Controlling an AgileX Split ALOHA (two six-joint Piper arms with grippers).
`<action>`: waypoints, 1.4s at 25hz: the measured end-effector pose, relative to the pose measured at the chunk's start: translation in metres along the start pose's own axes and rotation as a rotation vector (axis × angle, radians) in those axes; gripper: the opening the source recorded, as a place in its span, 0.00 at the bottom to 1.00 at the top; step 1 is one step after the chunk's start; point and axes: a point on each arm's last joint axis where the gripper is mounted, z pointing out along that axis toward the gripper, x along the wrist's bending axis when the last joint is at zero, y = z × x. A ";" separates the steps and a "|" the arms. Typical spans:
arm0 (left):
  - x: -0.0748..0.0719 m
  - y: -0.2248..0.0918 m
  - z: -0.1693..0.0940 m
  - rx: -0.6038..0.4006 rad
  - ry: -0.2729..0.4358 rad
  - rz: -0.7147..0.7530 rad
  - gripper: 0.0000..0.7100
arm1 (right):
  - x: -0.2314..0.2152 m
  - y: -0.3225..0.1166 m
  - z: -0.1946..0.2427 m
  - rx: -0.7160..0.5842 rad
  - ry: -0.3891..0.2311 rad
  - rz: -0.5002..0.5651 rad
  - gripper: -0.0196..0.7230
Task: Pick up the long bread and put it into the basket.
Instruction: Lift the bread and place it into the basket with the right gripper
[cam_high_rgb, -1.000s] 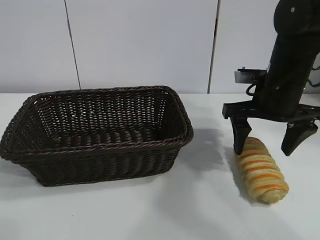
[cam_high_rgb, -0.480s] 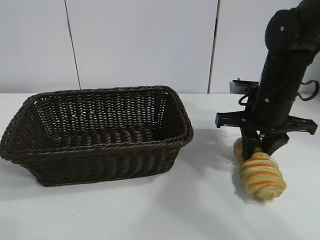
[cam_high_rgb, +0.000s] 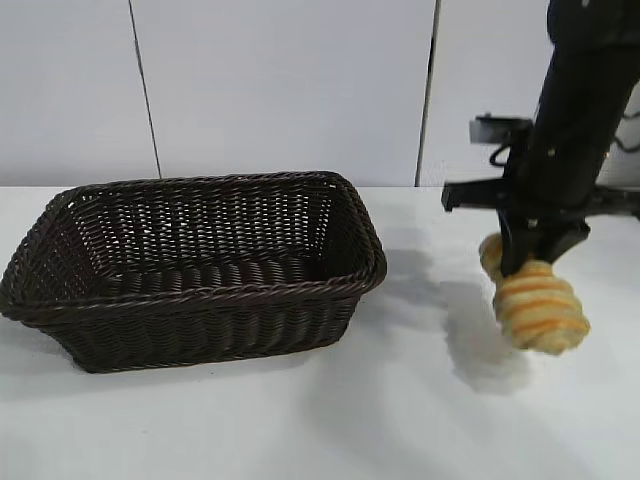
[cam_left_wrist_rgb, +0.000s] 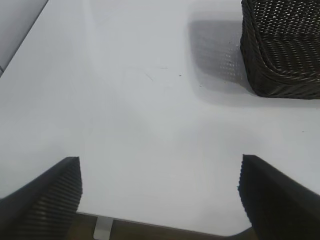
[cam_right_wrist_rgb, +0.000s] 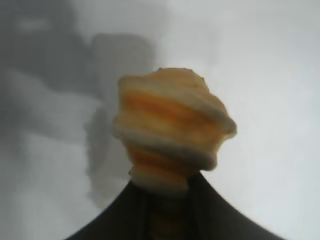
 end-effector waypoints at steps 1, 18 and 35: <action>0.000 0.000 0.000 0.000 0.000 0.000 0.87 | 0.000 0.005 -0.013 -0.029 0.003 -0.003 0.15; 0.000 0.000 0.000 0.000 0.000 0.000 0.87 | 0.120 0.000 -0.052 -0.225 0.254 -0.262 0.15; 0.000 0.000 0.000 0.000 0.000 0.000 0.87 | 0.228 -0.032 0.033 -0.224 0.349 -0.459 0.14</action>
